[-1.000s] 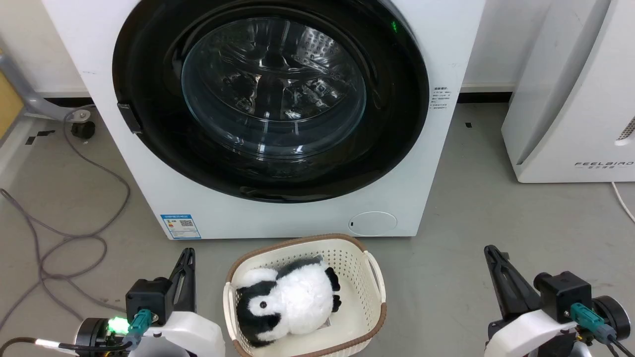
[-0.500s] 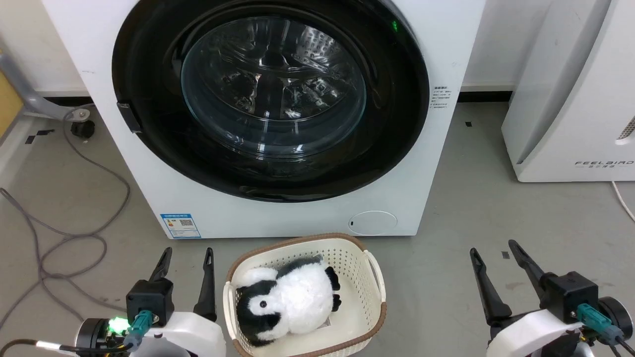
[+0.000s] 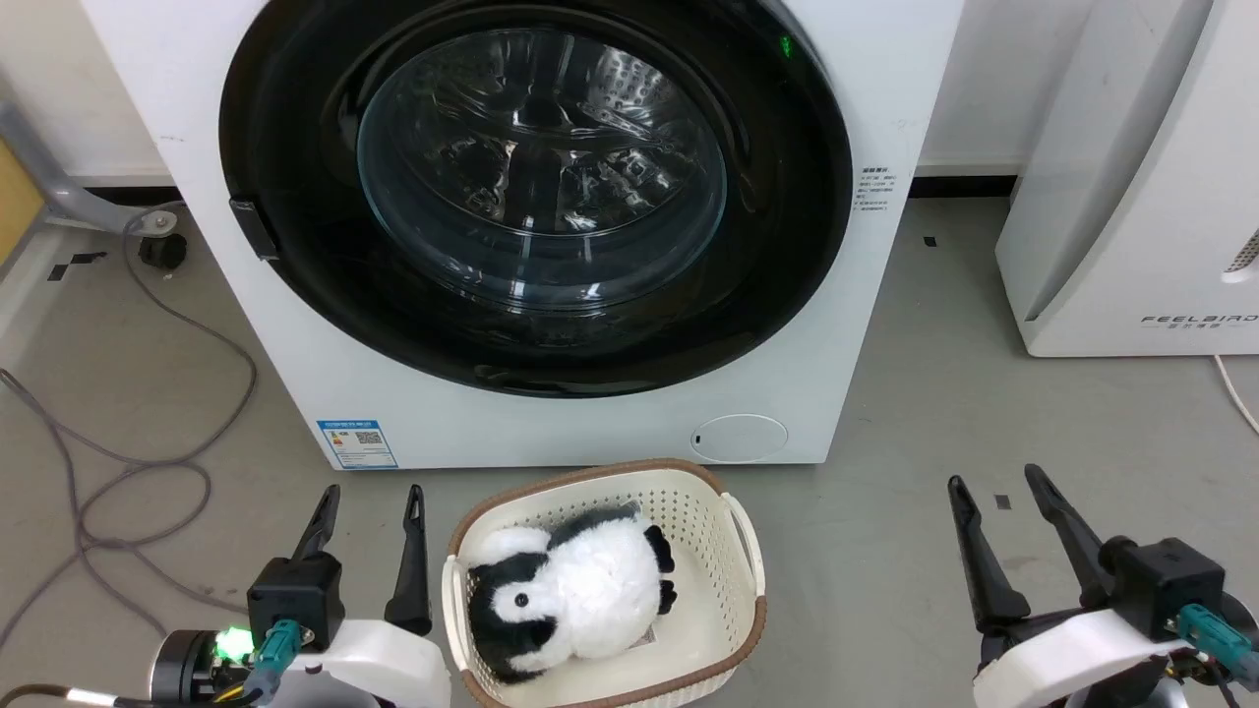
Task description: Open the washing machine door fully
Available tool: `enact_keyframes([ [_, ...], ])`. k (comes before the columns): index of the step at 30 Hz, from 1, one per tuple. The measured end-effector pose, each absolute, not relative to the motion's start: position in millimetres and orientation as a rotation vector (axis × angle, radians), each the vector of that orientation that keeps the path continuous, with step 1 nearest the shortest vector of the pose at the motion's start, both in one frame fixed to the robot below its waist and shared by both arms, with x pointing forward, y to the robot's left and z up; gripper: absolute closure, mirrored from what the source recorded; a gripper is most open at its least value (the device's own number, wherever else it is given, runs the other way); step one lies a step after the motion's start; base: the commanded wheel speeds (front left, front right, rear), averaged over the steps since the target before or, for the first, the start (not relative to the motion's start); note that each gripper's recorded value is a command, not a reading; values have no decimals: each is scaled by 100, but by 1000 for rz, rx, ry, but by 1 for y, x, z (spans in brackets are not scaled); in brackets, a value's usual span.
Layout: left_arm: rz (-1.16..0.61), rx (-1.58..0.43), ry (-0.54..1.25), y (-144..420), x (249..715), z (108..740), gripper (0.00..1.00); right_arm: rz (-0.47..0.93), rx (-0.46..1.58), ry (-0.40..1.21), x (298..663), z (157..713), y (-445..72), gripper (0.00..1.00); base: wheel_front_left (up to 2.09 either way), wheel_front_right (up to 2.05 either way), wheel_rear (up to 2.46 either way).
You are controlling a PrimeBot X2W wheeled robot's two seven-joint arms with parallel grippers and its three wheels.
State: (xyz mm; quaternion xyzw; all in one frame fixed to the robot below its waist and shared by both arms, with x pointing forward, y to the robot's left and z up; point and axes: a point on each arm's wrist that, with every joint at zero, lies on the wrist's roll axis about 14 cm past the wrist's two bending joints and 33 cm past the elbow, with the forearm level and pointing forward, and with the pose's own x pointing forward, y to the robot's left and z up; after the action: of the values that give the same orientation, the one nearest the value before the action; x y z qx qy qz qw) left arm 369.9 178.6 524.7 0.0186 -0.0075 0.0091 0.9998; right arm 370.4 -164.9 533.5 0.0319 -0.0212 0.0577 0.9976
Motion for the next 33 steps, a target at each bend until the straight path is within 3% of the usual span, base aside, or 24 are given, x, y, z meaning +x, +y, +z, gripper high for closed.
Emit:
enact_keyframes([
  [4, 21, 32, -24, 179, 370, 526, 0, 116, 90, -58, 371, 537, -165, 0, 0, 0, 0],
  [5, 21, 30, -27, 179, 370, 527, 0, 115, 95, -62, 371, 538, -165, 8, 0, 0, 0],
  [6, 22, 30, -29, 179, 370, 527, 0, 116, 102, -67, 371, 539, -165, 68, 0, 0, 0],
  [7, 22, 30, -30, 178, 370, 527, 0, 115, 113, -70, 371, 539, -165, 100, 0, 0, 0],
  [15, 27, 29, -44, 179, 370, 529, 0, 107, 270, -88, 371, 541, -168, 100, 0, 0, 0],
  [33, 46, 22, -94, 181, 375, 537, 0, 37, 890, -90, 395, 536, -190, 100, 0, 0, 0],
])
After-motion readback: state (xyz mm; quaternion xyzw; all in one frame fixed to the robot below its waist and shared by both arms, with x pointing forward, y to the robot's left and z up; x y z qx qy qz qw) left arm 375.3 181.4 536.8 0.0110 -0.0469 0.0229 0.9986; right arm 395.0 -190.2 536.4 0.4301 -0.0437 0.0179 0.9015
